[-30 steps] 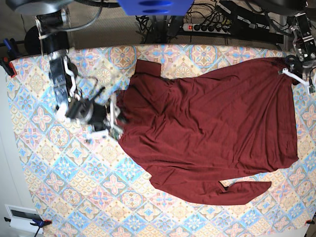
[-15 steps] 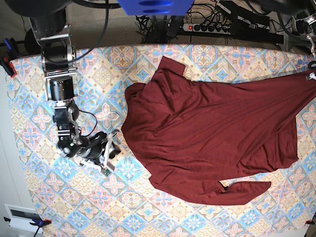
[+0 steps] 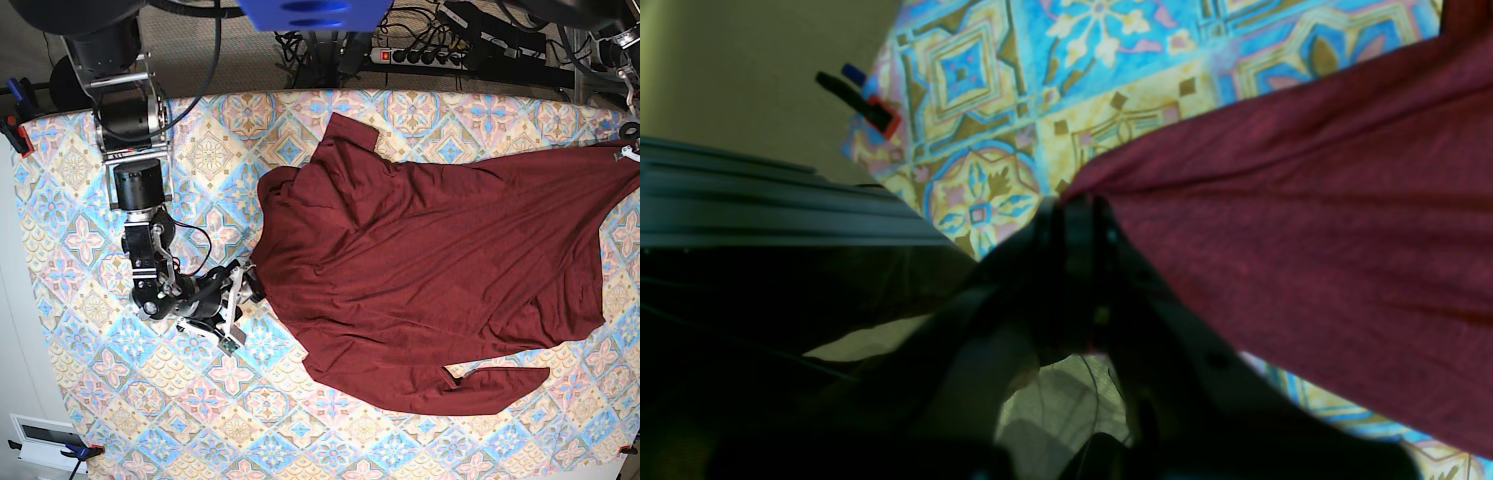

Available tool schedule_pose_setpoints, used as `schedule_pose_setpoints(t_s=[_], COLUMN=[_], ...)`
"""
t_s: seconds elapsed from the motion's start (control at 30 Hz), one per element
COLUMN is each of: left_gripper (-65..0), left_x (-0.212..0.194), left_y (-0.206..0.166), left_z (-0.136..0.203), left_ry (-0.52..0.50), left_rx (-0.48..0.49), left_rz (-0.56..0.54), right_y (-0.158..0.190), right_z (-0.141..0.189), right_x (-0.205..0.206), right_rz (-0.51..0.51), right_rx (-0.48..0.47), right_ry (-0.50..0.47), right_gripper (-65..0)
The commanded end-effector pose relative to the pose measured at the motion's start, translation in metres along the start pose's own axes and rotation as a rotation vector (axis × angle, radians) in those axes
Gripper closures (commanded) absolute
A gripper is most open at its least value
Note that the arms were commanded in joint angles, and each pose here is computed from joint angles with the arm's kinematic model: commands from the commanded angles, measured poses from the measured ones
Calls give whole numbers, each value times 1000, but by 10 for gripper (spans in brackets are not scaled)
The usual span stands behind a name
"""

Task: Layout the t-shirt on the table in an organized manner, then fold the t-shirt properly
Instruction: 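Regrasp the shirt collar area with the right gripper, then stretch the shirt diagonally with both grippers and lower it flat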

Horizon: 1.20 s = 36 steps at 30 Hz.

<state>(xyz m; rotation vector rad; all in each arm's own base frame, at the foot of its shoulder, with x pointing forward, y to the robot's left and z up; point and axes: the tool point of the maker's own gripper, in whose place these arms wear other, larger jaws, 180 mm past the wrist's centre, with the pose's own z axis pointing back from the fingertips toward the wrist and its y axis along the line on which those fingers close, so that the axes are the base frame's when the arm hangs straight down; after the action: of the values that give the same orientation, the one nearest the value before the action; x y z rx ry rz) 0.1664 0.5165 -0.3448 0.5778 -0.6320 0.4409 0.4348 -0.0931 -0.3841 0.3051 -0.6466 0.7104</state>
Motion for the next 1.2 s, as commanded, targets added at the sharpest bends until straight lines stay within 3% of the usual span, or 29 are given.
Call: schedule_pose_setpoints(t_s=[0.0, 0.2, 0.47, 0.8, 0.9, 1.03, 1.17], left_gripper=[-23, -23, -23, -22, -22, -22, -22], left_x=[20, 18, 17, 19, 20, 20, 20], left_y=[10, 10, 9, 8, 7, 0, -1], left_z=[4, 4, 4, 4, 4, 4, 4], left_ry=[-54, -49, -49, -53, -56, -58, -58], left_rx=[26, 24, 22, 19, 17, -24, -37], left_rz=[-12, -14, -14, -14, -12, 32, 46], right_y=[-5, 18, 21, 20, 25, 18, -5], right_z=[7, -4, -27, -28, -30, -26, -14], right_x=[30, 56, 26, 26, 22, 27, 25], right_rz=[19, 17, -99, -107, -88, -114, -162], right_rx=[-10, 40, 84, 82, 91, 77, 35], right_ry=[-72, -164, -160, -179, -164, -208, -234], right_gripper=[-323, -323, -323, -316, -229, -10, -16])
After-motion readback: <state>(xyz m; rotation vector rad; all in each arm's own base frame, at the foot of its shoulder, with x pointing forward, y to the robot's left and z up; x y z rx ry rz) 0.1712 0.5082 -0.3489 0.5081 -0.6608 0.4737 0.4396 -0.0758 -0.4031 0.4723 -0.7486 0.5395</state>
